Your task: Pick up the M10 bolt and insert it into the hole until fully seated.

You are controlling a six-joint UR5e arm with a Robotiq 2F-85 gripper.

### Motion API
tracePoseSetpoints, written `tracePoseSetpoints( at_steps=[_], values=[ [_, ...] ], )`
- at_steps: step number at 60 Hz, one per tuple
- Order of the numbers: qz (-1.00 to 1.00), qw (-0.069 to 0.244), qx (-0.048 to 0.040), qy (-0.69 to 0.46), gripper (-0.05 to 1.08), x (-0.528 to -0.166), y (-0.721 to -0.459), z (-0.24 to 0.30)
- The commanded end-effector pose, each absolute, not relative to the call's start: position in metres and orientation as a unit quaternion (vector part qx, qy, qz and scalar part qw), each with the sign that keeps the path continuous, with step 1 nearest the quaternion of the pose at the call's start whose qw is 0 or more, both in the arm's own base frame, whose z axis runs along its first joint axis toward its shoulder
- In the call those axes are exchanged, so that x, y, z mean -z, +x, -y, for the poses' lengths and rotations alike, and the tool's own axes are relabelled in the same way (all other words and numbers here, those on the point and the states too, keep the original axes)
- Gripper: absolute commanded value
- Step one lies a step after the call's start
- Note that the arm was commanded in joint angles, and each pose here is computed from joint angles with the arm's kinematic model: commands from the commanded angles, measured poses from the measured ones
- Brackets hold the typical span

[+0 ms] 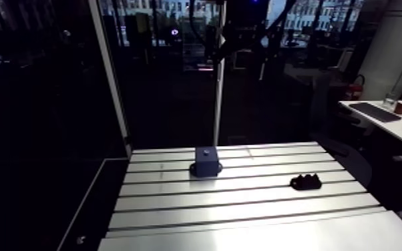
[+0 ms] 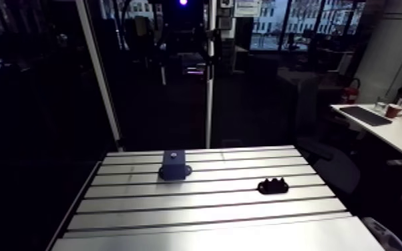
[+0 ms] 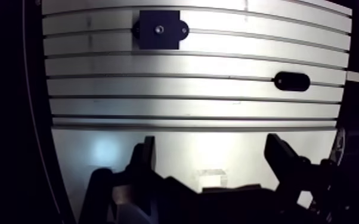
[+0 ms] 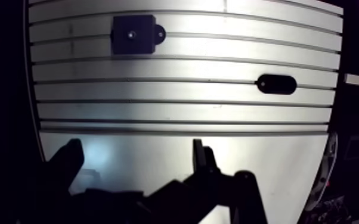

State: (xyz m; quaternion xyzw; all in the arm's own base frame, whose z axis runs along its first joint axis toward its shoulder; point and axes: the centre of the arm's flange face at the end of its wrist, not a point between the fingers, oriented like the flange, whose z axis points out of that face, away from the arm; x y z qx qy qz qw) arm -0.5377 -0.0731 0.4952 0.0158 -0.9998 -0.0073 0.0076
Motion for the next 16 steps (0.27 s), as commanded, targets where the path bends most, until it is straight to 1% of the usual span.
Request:
tracePoseSetpoints(
  at_steps=[1, 16],
  values=[
    [1.000, 0.008, 0.0068, 0.016, 0.01, -0.4956, -0.5379, 0.0726],
    [1.000, 0.005, 0.0065, 0.016, 0.01, -0.4922, -0.5380, 0.0725]
  ],
)
